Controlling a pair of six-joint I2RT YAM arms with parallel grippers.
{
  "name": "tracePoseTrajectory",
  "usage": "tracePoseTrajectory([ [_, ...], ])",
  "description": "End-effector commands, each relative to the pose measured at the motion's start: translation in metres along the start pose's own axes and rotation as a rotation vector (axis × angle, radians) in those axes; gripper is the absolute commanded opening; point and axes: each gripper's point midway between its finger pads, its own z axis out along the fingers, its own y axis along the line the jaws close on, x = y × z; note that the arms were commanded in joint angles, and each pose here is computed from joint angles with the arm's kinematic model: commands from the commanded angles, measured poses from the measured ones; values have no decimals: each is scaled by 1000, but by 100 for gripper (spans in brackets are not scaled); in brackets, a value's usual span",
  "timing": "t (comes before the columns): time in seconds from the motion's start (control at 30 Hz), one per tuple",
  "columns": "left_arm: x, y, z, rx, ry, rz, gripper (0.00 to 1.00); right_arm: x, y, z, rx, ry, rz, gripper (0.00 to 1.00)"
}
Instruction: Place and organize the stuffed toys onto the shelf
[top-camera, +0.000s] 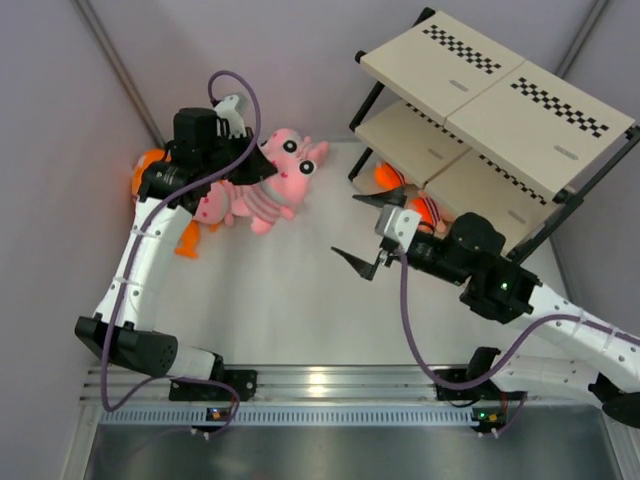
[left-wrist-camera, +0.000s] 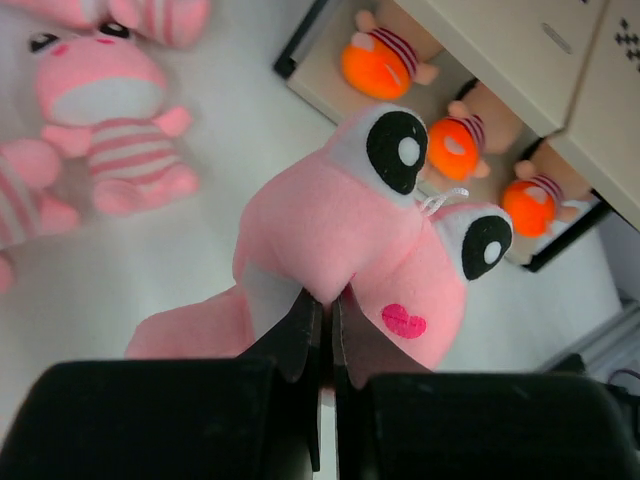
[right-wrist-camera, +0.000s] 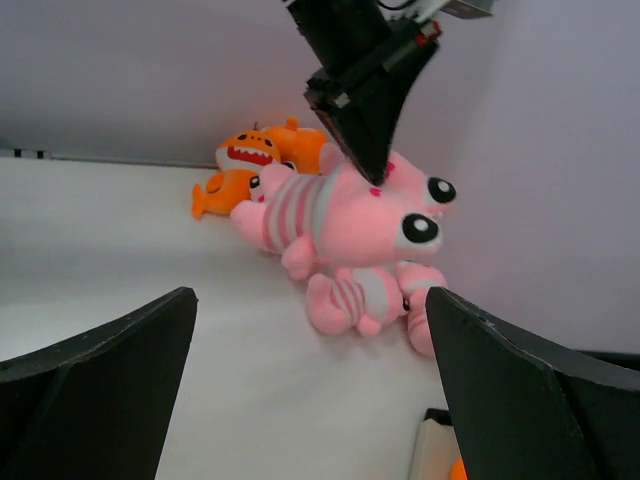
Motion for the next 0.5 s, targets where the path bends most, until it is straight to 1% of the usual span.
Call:
tracePoseTrajectory([
  [0.0, 12, -34, -7, 127, 84, -219, 0, -1, 17, 28, -49, 13, -213, 98],
  [0.03, 11, -34, -8, 124, 81, -226, 0, 0, 15, 32, -24, 29, -247, 98],
  [0.07, 10, -34, -11, 120, 74, -235, 0, -7, 22, 40, -24, 11, -308, 98],
  [0.13, 4, -36, -15, 121, 50, -221, 0, -1, 28, 60, -7, 53, -366, 99],
  [0.17, 1, -35, -17, 115, 38, -209, 0, -8, 37, 68, -18, 45, -393, 99],
  [0.2, -3, -35, -18, 111, 25, -201, 0, 6, 48, 82, -44, 91, -409, 99],
  [0.23, -11, -36, -22, 114, 2, -187, 0, -7, 45, 89, -26, 88, -417, 99],
  [0.33, -29, -26, -28, 80, -55, -186, 0, -1, 57, 107, -34, 94, -449, 99],
  [0.43, -46, -5, -43, 75, -119, -265, 0, 8, 62, 118, -43, 99, -479, 99],
  [0.47, -53, 9, -54, 51, -154, -291, 0, 11, 64, 121, -56, 113, -489, 100],
])
